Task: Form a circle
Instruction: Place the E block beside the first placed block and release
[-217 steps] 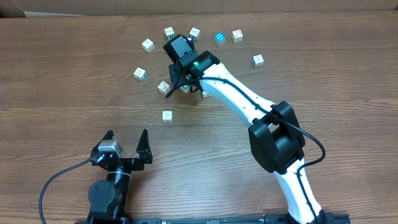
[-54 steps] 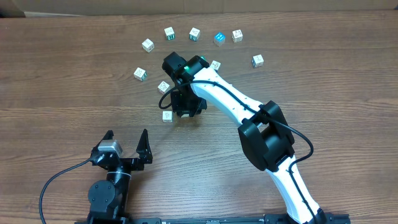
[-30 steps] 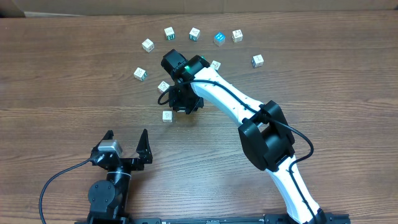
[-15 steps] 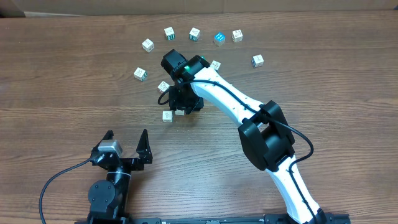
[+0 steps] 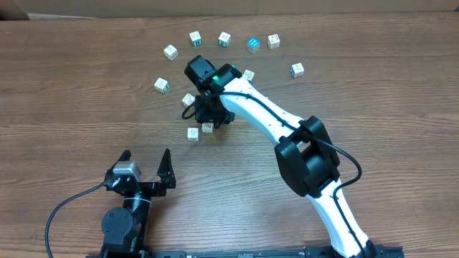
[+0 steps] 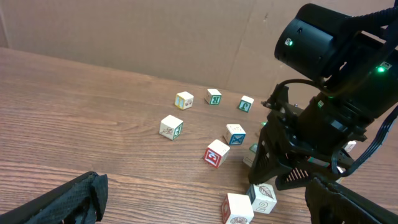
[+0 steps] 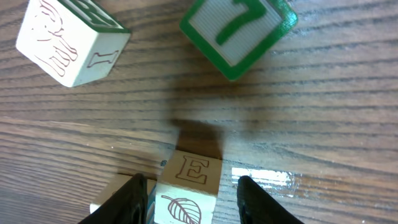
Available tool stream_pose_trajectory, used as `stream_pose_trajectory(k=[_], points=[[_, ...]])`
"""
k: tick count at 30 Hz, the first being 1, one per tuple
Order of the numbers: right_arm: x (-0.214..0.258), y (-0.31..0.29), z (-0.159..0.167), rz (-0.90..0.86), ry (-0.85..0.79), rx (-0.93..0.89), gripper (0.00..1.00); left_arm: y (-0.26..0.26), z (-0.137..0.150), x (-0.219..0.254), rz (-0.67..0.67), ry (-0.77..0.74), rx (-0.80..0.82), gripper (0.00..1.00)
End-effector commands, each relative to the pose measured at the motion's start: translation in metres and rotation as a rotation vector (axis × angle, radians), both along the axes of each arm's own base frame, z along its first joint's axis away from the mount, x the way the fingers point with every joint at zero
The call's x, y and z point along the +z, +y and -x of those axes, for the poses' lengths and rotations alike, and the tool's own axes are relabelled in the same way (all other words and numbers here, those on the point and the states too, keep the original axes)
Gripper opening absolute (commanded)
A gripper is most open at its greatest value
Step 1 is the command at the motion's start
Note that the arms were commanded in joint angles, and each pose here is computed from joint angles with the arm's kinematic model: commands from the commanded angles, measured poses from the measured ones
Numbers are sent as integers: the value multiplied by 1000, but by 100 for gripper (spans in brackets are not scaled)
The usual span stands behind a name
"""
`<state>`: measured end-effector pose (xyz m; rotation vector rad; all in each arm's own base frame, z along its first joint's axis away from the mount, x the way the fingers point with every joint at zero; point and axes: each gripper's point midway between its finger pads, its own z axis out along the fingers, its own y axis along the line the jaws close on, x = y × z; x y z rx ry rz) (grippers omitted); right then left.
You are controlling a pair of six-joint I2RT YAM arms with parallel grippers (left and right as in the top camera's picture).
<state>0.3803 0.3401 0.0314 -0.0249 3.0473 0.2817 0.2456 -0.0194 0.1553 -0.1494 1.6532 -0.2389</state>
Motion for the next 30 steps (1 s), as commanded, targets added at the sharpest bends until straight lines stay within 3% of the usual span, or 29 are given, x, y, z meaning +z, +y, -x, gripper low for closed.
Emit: stream_pose_trajectory(k=[1, 6, 17, 30], points=[[14, 3, 3, -2, -24, 3, 43, -3, 1, 1, -25, -11, -15, 100], [14, 5, 4, -3, -26, 7, 43, -3, 1, 1, -25, -11, -16, 99], [8, 4, 5, -1, -21, 1, 31, -8, 1, 1, -25, -12, -37, 99], [9, 11, 8, -46, 19, -105, 30, -8, 1, 1, -25, -12, -37, 99]])
